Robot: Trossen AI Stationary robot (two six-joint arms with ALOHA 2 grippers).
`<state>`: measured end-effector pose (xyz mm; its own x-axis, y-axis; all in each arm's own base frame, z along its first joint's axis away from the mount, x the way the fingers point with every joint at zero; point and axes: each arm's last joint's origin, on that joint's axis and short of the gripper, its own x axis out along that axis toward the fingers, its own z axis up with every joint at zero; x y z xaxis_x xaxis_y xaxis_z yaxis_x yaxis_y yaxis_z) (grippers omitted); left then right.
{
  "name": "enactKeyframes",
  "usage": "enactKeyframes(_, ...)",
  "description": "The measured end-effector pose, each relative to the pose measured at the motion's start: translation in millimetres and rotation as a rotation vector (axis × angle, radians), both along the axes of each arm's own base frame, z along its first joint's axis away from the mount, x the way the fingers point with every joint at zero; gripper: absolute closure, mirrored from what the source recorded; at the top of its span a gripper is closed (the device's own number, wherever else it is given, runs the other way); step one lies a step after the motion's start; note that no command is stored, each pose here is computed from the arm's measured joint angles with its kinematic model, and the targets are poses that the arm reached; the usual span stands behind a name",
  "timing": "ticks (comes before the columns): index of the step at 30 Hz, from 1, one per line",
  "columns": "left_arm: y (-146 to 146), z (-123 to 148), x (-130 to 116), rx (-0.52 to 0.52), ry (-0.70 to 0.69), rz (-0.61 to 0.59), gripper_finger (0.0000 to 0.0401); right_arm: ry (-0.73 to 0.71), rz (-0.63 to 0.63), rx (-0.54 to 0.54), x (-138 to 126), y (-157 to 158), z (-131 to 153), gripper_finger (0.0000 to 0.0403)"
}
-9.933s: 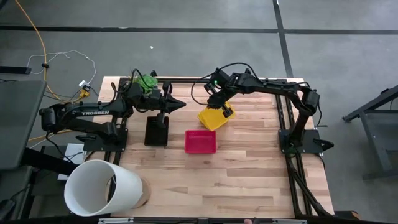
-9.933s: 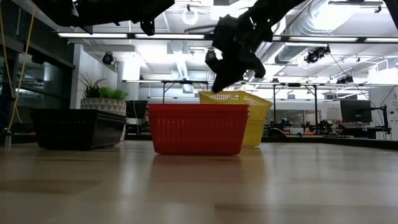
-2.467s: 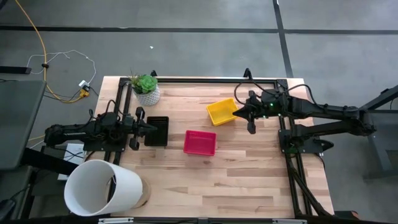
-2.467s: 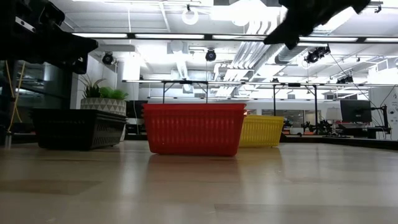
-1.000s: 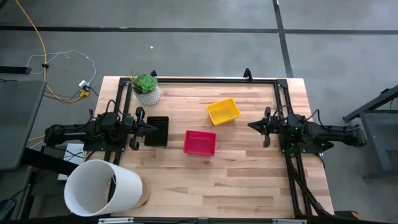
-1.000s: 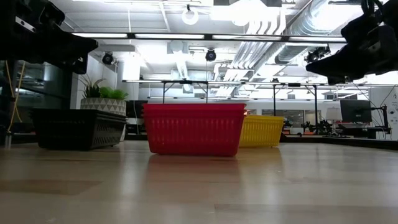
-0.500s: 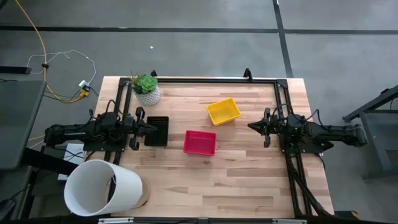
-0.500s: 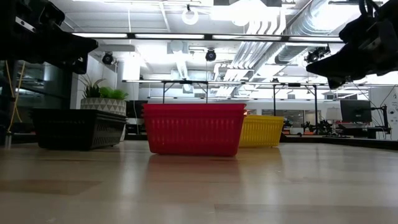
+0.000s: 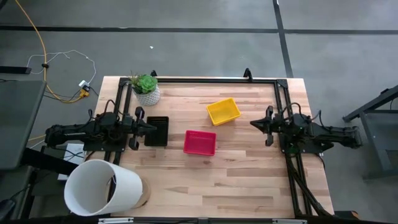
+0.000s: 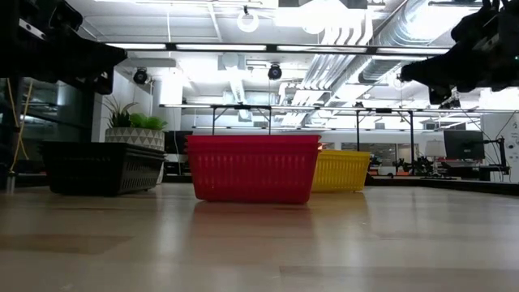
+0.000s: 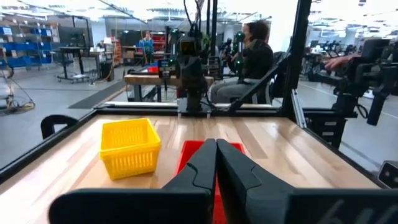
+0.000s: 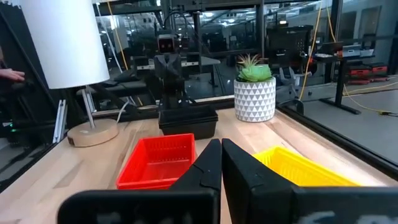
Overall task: Stack baskets by color
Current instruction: Return to Home Position
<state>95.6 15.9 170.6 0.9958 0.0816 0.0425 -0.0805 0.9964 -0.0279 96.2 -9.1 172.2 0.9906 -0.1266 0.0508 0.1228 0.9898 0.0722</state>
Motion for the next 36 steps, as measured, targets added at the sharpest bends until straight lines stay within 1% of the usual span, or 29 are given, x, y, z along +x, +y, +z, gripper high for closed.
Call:
enactKeyframes(14, 0.0, 0.0, 0.0, 0.0, 0.001, -0.001, 0.04, 0.041, -0.001, 0.005, 0.8, 0.0, -3.5, 0.0402)
enactKeyframes(36, 0.0, 0.0, 0.0, 0.0, 0.001, -0.001, 0.04, 0.044, -0.001, 0.003, 0.8, 0.0, -3.5, 0.0402)
